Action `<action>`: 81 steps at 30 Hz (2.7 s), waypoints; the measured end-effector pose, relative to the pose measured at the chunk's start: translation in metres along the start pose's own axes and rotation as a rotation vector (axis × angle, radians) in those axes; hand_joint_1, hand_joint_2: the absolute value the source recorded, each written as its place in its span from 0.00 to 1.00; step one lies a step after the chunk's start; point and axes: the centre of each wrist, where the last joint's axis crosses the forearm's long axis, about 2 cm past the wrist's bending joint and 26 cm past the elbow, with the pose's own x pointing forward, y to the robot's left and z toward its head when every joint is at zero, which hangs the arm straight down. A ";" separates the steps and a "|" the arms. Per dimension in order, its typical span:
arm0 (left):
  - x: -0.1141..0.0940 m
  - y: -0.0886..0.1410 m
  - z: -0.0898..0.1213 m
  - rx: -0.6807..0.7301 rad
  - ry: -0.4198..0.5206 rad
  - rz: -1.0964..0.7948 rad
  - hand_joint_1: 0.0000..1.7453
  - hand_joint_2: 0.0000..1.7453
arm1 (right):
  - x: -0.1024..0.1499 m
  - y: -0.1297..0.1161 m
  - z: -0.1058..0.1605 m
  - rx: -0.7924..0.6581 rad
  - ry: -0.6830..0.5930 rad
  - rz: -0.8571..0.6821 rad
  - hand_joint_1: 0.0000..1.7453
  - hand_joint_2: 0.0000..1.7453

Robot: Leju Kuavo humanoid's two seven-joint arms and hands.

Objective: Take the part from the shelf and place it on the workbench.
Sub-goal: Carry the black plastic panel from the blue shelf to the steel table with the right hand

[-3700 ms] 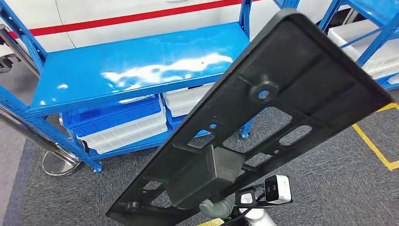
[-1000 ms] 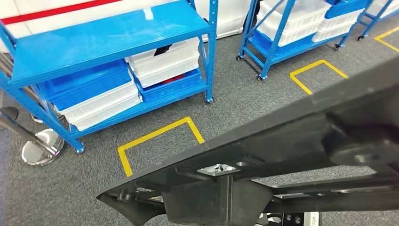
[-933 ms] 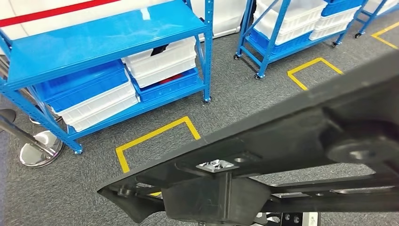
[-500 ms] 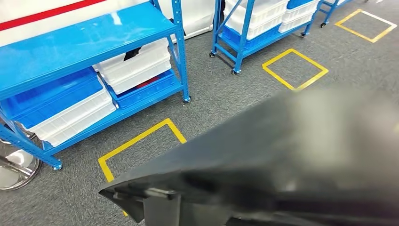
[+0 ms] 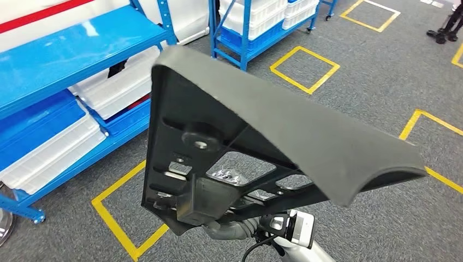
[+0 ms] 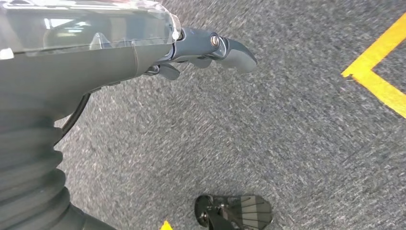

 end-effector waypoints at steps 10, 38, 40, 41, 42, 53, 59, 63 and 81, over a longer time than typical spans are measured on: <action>-0.002 0.006 -0.001 0.023 -0.003 -0.004 0.00 1.00 | -0.007 -0.004 0.001 -0.015 0.030 0.043 0.97 1.00; -0.001 0.031 -0.006 0.044 -0.043 -0.033 0.00 1.00 | 0.022 -0.051 0.055 -0.120 0.155 0.395 0.97 1.00; -0.005 0.034 -0.005 0.055 -0.033 -0.024 0.00 1.00 | 0.026 -0.054 0.062 -0.122 0.167 0.420 0.97 1.00; -0.006 0.036 -0.005 0.060 -0.028 -0.019 0.00 1.00 | 0.029 -0.056 0.066 -0.121 0.176 0.432 0.97 1.00; -0.007 0.037 -0.005 0.063 -0.024 -0.013 0.00 1.00 | 0.032 -0.057 0.070 -0.119 0.184 0.443 0.97 1.00; -0.003 0.039 -0.007 0.049 -0.027 -0.002 0.00 1.00 | 0.051 -0.048 0.080 -0.046 0.185 0.415 0.97 1.00; -0.003 0.038 -0.007 0.052 0.010 0.033 0.00 1.00 | 0.048 -0.046 0.080 -0.018 0.194 0.366 0.97 1.00; -0.002 0.037 -0.007 0.052 0.011 0.042 0.00 1.00 | 0.047 -0.046 0.078 -0.016 0.190 0.365 0.97 1.00; -0.003 0.018 -0.003 0.019 0.009 0.045 0.00 1.00 | 0.035 -0.023 0.055 0.058 0.093 0.051 0.97 1.00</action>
